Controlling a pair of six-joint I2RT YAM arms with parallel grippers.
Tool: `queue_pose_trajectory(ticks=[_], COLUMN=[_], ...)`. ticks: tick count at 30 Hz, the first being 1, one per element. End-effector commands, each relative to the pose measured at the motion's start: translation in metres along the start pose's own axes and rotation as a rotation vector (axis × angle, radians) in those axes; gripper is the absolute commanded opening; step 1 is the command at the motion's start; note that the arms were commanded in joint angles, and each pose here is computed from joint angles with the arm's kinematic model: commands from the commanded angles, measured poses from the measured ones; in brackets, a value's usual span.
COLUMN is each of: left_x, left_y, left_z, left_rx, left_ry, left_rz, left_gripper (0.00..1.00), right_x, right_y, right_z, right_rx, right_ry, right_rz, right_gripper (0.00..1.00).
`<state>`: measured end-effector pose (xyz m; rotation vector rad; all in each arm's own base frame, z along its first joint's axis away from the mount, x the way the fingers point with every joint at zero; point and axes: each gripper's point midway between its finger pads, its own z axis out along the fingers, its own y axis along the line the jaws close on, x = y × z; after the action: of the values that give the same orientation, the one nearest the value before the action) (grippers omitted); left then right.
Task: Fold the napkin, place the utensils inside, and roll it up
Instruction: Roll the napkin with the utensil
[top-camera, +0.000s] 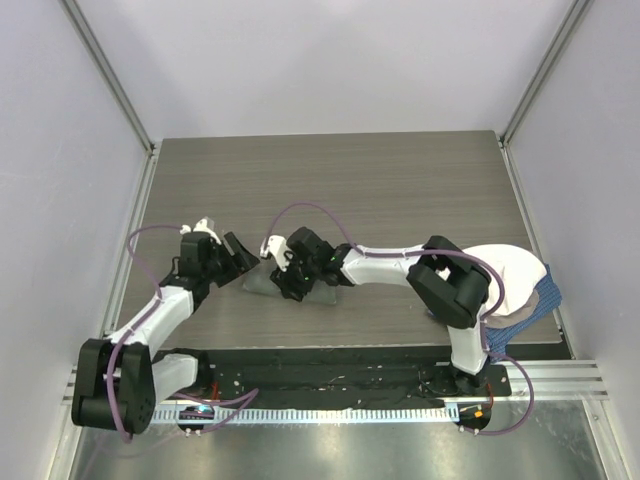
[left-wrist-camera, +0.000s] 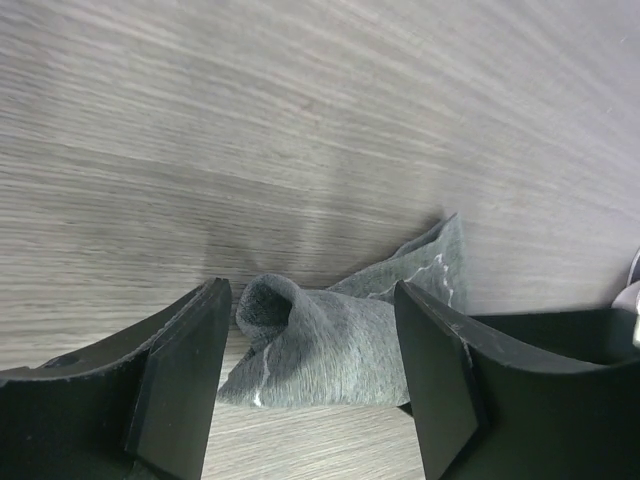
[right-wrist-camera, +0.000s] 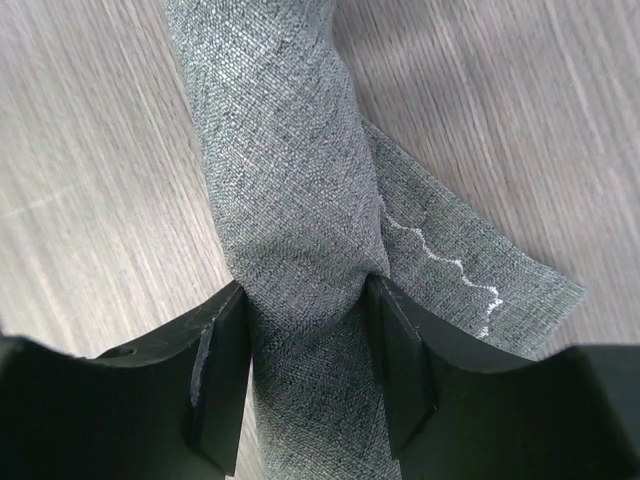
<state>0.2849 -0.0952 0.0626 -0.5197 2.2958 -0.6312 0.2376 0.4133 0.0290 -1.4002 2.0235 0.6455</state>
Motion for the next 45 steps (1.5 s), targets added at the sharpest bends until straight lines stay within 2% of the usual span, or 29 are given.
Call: queue_pose_trajectory(ticks=[1, 4, 10, 14, 20, 25, 26, 28, 33, 37, 38, 40, 41, 45], left_x=[-0.015, -0.013, 0.002, 0.004, 0.01, 0.017, 0.02, 0.02, 0.023, 0.024, 0.023, 0.026, 0.022, 0.026], left_y=[-0.001, -0.014, -0.017, -0.021, -0.022, -0.016, -0.014, -0.013, -0.007, -0.006, -0.006, -0.003, -0.005, 0.0], left_z=[-0.01, -0.014, -0.008, 0.0, 0.009, 0.016, 0.018, 0.02, 0.025, 0.026, 0.027, 0.028, 0.028, 0.034], left_rx=[0.002, 0.082, 0.142, 0.177, 0.202, 0.18, 0.169, 0.162, 0.126, 0.105, 0.099, 0.08, 0.077, 0.038], left_ry=[-0.096, -0.102, -0.056, -0.045, -0.01, 0.024, 0.036, 0.042, 0.077, 0.101, 0.106, 0.13, 0.129, 0.172], left_rz=[0.025, 0.049, 0.045, 0.041, 0.022, 0.005, -0.001, -0.012, -0.022, -0.025, -0.026, -0.027, -0.026, -0.039], left_gripper=[0.71, 0.7, 0.65, 0.61, 0.48, 0.31, 0.25, 0.19, 0.04, 0.0, 0.0, 0.0, 0.0, 0.0], right_x=[0.031, 0.023, 0.017, 0.016, 0.02, 0.012, 0.006, -0.003, -0.034, -0.044, -0.05, -0.051, -0.062, -0.064], right_y=[0.03, 0.03, 0.023, 0.018, 0.006, 0.0, -0.003, -0.007, -0.023, -0.036, -0.046, -0.038, -0.047, -0.031], right_z=[0.0, -0.003, -0.003, -0.002, 0.003, 0.0, -0.003, -0.009, -0.035, -0.057, -0.059, -0.067, -0.07, -0.069], right_rx=[-0.21, -0.27, -0.413, -0.463, -0.482, -0.472, -0.459, -0.44, -0.305, -0.099, -0.009, 0.057, 0.13, 0.211], right_ry=[0.135, 0.128, 0.12, 0.12, 0.132, 0.11, 0.096, 0.076, -0.006, -0.059, -0.087, -0.128, -0.188, -0.245], right_rz=[0.177, 0.236, 0.426, 0.493, 0.575, 0.569, 0.557, 0.543, 0.445, 0.29, 0.217, 0.139, 0.075, -0.062], right_gripper=[0.53, 0.53, 0.53, 0.53, 0.53, 0.53, 0.53, 0.55, 0.66, 0.7, 0.71, 0.72, 0.73, 0.75])
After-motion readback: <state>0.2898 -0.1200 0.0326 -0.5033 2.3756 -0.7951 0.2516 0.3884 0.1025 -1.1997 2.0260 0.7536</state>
